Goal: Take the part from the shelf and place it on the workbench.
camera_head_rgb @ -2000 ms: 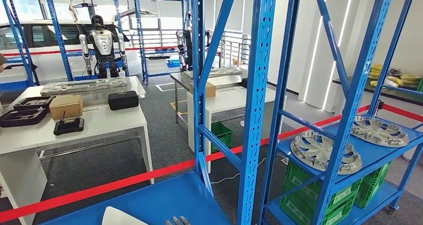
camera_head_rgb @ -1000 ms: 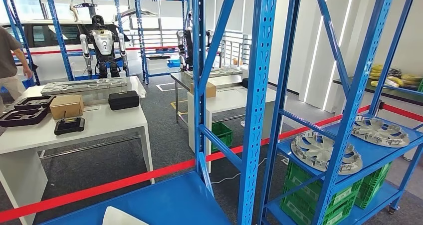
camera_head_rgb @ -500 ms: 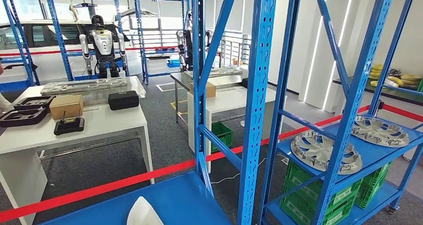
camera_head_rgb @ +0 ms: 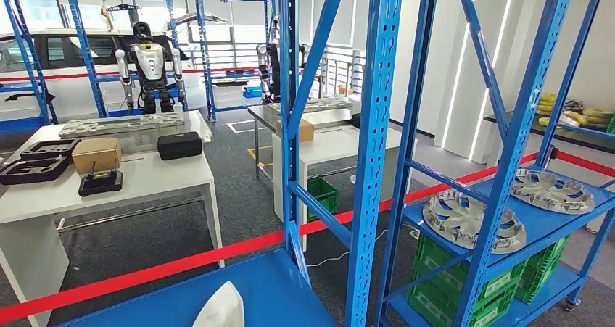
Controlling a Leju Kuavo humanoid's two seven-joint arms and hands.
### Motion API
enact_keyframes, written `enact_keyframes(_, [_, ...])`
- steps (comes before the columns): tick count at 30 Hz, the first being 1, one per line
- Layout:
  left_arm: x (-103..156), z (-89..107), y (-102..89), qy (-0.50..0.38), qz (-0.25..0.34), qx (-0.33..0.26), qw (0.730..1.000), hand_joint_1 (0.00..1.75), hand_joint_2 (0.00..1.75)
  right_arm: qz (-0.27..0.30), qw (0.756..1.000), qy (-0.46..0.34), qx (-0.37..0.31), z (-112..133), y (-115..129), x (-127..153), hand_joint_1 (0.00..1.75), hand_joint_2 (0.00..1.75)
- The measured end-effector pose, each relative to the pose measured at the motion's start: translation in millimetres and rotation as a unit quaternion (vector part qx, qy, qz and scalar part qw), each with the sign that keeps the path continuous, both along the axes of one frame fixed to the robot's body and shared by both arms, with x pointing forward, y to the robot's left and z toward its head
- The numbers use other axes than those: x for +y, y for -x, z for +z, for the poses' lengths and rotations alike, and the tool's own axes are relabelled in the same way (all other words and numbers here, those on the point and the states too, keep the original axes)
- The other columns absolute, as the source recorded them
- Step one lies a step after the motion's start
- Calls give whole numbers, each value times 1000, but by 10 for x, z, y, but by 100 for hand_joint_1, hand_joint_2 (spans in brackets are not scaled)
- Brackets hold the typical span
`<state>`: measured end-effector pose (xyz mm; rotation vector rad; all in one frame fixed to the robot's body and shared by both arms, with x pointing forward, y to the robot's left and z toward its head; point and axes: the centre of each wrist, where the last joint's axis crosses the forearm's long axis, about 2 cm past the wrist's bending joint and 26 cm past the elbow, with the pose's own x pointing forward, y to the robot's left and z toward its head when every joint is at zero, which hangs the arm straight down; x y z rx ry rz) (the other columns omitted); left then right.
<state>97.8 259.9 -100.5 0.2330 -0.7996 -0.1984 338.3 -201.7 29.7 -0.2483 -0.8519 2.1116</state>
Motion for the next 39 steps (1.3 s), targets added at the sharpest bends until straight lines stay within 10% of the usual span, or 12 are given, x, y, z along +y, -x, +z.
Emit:
enact_keyframes(31, [5,12,-62,7,-10,7,1000,0,175,13,989,-82,-125,629,-500,332,169,175])
enact_keyframes(35, [2,13,-65,11,-14,10,1000,0,175,24,986,-100,-129,690,-511,449,0,175])
enact_keyframes(39, [0,13,-68,10,-13,10,1000,0,175,32,987,-104,-119,709,-487,561,0,175])
